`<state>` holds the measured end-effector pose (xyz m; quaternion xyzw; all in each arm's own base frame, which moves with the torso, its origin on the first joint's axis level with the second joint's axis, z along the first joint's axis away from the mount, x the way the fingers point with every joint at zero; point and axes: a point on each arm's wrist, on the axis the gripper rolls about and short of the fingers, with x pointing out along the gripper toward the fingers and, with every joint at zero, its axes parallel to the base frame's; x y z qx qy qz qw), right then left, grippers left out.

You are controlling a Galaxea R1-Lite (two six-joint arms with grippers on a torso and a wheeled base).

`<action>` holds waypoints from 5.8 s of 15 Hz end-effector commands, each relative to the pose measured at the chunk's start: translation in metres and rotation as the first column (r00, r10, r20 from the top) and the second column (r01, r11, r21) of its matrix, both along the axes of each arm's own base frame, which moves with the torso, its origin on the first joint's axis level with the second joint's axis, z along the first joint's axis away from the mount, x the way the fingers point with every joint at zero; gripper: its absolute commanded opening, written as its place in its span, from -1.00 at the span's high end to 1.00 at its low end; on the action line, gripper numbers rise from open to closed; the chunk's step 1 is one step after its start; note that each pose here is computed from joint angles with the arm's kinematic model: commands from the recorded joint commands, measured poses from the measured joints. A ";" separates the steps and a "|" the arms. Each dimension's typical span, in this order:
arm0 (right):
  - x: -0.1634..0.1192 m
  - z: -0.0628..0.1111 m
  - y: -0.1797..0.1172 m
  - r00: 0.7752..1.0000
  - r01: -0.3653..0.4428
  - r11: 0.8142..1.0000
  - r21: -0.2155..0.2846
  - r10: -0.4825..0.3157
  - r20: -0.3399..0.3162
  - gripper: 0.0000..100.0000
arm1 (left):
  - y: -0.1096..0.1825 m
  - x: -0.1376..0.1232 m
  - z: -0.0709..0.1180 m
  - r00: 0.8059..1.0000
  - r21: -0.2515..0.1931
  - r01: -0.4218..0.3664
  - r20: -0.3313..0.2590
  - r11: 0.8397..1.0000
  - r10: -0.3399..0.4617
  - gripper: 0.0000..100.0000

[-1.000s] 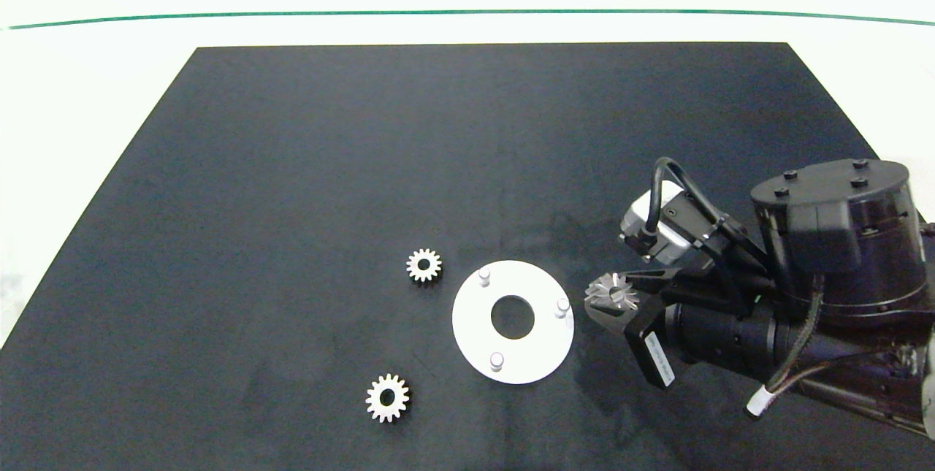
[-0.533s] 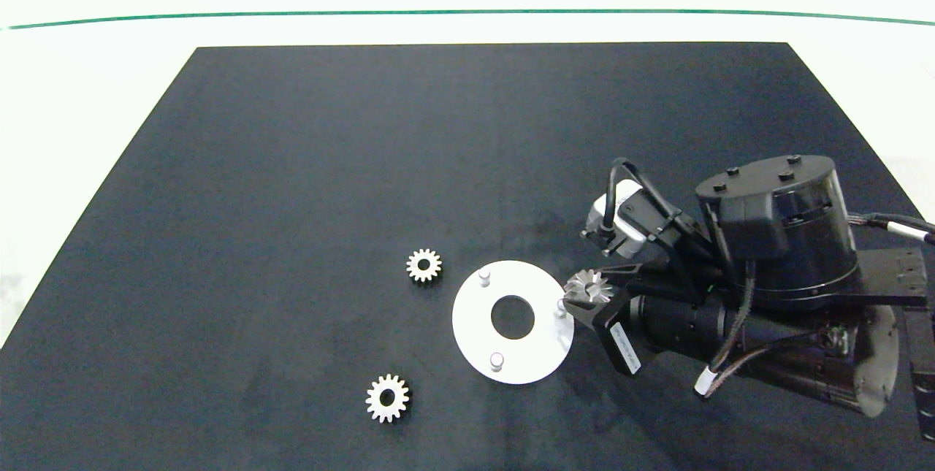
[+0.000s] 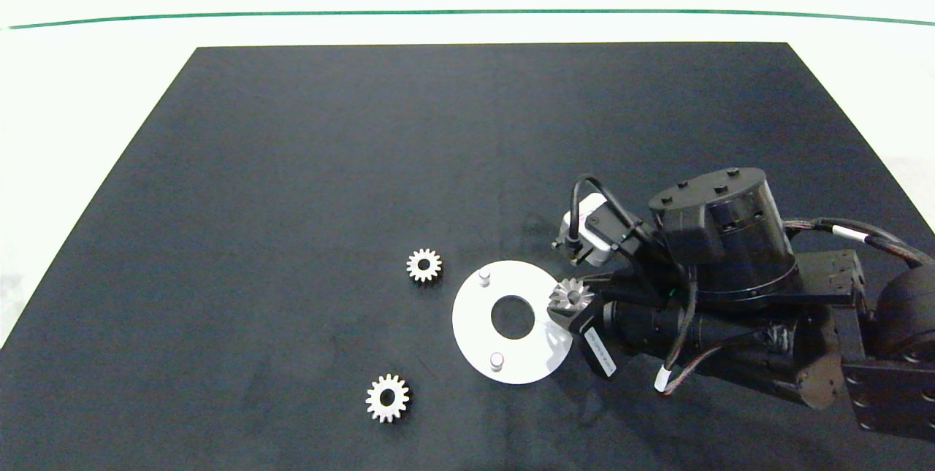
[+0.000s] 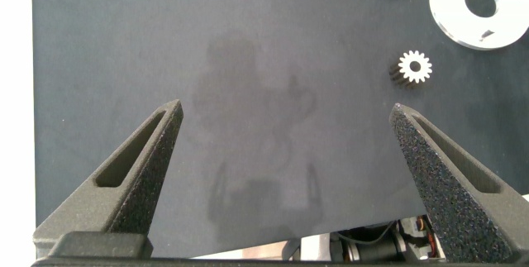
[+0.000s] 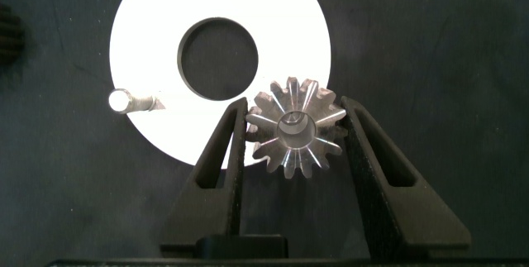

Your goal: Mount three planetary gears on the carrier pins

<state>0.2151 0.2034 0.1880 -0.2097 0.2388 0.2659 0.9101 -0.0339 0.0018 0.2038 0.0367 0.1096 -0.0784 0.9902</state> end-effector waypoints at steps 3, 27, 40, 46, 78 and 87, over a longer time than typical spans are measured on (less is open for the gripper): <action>0.003 -0.006 0.002 1.000 0.004 1.000 -0.013 -0.004 -0.012 0.80 | 0.000 0.000 0.001 1.000 0.000 0.000 0.000 1.000 0.000 -1.00; 0.008 -0.008 0.000 1.000 0.021 1.000 -0.010 -0.021 -0.016 -1.00 | 0.001 -0.002 0.004 1.000 -0.013 0.006 0.013 1.000 -0.005 -1.00; -0.025 0.045 -0.043 0.995 0.061 0.996 0.069 -0.066 0.076 -1.00 | 0.001 -0.002 0.003 1.000 -0.014 0.017 0.013 1.000 -0.017 -1.00; -0.006 0.034 -0.050 0.990 0.128 0.991 0.043 -0.130 0.047 -1.00 | 0.001 -0.005 0.008 0.999 -0.016 0.018 0.037 1.000 -0.017 -1.00; -0.246 0.064 -0.219 0.810 0.418 0.855 0.308 -0.504 0.300 -1.00 | -0.020 0.083 -0.070 0.953 0.181 0.290 -0.144 0.940 -0.267 -1.00; -0.300 0.039 -0.217 0.668 0.544 0.768 0.339 -0.640 0.379 -1.00 | -0.059 0.125 -0.087 0.871 0.256 0.476 -0.267 0.841 -0.412 -1.00</action>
